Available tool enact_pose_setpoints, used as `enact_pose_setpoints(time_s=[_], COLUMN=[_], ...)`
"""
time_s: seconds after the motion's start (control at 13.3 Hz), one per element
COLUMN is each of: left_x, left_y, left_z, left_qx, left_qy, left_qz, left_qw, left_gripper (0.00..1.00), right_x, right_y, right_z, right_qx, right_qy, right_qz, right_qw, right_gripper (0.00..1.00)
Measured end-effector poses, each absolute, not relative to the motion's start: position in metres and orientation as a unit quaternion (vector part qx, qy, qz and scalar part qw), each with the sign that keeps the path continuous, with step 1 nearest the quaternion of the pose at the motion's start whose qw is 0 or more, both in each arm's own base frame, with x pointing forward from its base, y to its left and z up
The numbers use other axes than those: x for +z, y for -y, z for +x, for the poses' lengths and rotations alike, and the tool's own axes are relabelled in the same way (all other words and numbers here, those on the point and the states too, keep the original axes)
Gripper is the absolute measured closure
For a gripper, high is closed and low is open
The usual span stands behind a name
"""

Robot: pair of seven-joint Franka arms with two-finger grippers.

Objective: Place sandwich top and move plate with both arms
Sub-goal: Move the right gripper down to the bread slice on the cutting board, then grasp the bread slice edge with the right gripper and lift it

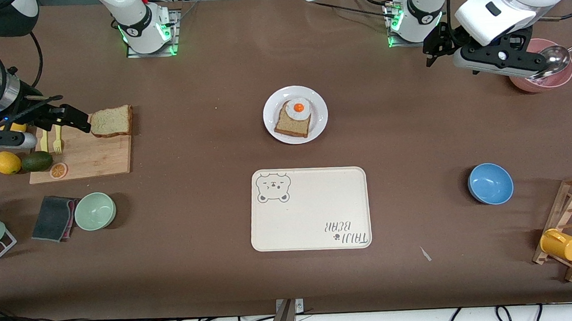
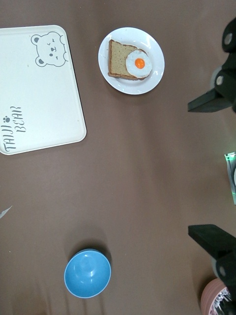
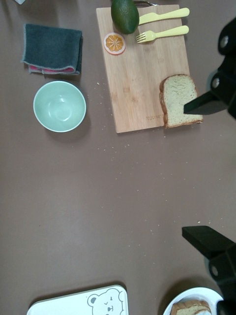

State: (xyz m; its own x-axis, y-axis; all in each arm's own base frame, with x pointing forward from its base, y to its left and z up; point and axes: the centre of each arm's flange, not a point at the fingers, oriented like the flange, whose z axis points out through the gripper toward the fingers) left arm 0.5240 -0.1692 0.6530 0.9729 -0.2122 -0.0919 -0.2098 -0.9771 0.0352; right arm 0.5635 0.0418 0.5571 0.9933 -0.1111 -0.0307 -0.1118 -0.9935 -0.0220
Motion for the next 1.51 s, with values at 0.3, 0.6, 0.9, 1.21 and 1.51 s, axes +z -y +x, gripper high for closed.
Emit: enact_pose_setpoints(time_s=[0.3,0.6,0.9,1.21,1.51], left_x=[0.653,0.653,0.653,0.654,0.654], left_y=[0.170,0.170,0.176,0.180,0.181], left_z=[0.524,0.524,0.522,0.520,0.520], left_qx=[-0.048,-0.047,-0.047,-0.047,-0.047], left_qy=[0.107,0.107,0.113,0.113,0.106], left_qz=[0.993,0.993,0.992,0.992,0.993], left_qw=[0.013,0.013,0.013,0.013,0.012], left_gripper=[0.00,0.00,0.00,0.00,0.00], right_x=[0.556,0.541,0.489,0.418,0.342], right_y=[-0.040,-0.042,-0.056,-0.063,-0.057], right_z=[0.565,0.567,0.564,0.548,0.515], right_qx=[0.013,0.027,0.041,0.038,0.039], right_qy=[-0.061,-0.059,-0.045,-0.035,-0.014], right_qz=[-0.998,-0.998,-0.998,-0.999,-0.999], right_qw=[0.012,0.010,0.002,-0.003,-0.031], right_gripper=[0.00,0.00,0.00,0.00,0.00])
